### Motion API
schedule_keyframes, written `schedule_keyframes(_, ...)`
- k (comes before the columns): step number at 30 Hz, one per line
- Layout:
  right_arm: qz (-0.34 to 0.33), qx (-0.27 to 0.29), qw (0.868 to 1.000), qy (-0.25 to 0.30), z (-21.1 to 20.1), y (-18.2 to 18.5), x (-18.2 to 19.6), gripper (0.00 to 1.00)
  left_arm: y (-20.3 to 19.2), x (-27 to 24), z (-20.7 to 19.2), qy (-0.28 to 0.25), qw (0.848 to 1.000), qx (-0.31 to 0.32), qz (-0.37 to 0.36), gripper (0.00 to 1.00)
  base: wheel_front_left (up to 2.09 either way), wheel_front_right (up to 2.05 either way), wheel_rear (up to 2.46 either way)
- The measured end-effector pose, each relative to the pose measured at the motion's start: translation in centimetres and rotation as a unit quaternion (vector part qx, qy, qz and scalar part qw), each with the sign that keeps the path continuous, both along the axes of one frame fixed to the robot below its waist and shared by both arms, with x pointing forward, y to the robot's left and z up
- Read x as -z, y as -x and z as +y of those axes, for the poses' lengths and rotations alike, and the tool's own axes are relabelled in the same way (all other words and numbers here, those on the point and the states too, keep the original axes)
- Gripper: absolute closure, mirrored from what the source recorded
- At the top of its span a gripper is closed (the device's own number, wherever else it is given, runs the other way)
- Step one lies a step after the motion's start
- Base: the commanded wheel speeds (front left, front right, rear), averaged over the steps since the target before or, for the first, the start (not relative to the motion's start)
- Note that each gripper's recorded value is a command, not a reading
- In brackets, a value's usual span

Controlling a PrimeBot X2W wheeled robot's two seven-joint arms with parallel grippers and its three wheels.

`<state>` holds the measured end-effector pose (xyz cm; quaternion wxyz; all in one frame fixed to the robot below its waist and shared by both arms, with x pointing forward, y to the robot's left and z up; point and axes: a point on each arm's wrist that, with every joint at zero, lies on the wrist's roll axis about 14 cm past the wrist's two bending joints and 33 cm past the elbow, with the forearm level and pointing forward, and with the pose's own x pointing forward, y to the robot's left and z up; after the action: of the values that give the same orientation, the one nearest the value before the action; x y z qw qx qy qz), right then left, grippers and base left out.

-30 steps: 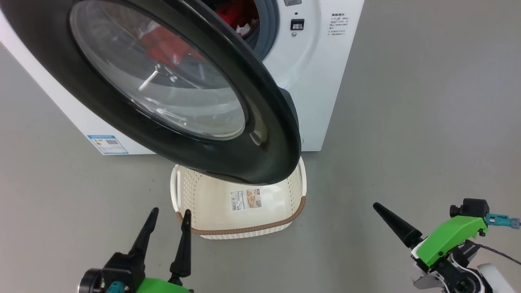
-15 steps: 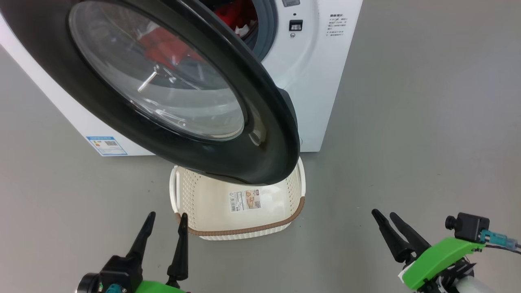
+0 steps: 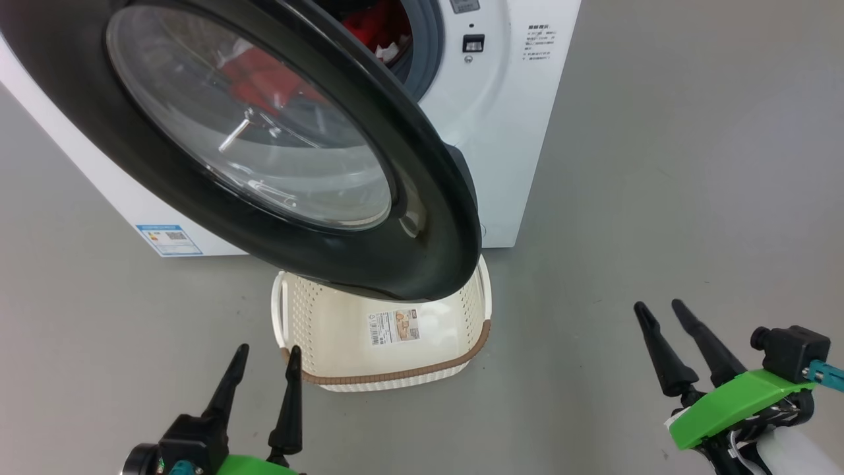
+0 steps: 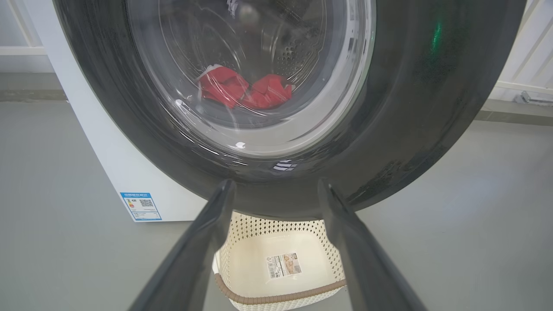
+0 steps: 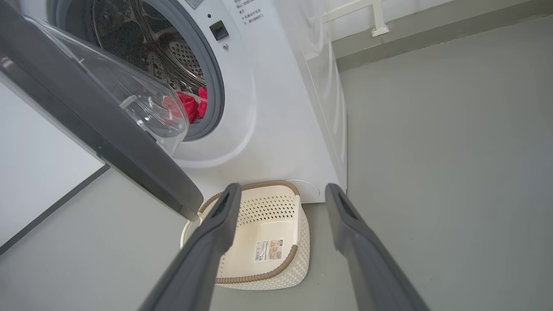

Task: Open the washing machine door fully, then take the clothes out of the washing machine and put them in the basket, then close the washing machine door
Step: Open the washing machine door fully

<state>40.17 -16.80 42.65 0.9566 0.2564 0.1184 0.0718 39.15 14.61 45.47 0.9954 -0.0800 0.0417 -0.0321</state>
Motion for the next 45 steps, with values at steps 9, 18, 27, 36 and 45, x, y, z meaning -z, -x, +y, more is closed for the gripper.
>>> schedule_keyframes(9, -0.038, 0.023, 0.997, 0.069, -1.1, 0.9, -0.9, 0.00, 0.1, -0.1, 0.1, 0.000, 1.000, -0.002, -0.001, 0.00, 0.00, 0.00, 0.00)
schedule_keyframes(18, -0.056, 0.049, 0.992, 0.106, -2.2, 1.8, -1.7, 0.00, 0.2, -0.4, 0.3, 0.000, 1.000, -0.004, -0.005, 0.00, 0.00, 0.00, 0.00)
schedule_keyframes(27, -0.050, 0.055, 0.991, 0.114, -2.1, 2.8, -1.2, 0.00, 0.3, -0.6, 0.4, 0.000, 1.000, -0.006, -0.008, 0.00, 0.00, 0.00, 0.00)
schedule_keyframes(36, -0.050, 0.054, 0.991, 0.114, -2.0, 2.9, -1.3, 0.00, 0.3, -0.8, 0.4, 0.000, 1.000, -0.005, -0.011, 0.00, 0.00, 0.00, 0.00)
schedule_keyframes(45, -0.052, 0.054, 0.991, 0.114, -1.9, 2.8, -1.4, 0.00, 0.3, -0.7, 0.4, 0.000, 1.000, -0.006, -0.010, 0.00, 0.00, 0.00, 0.00)
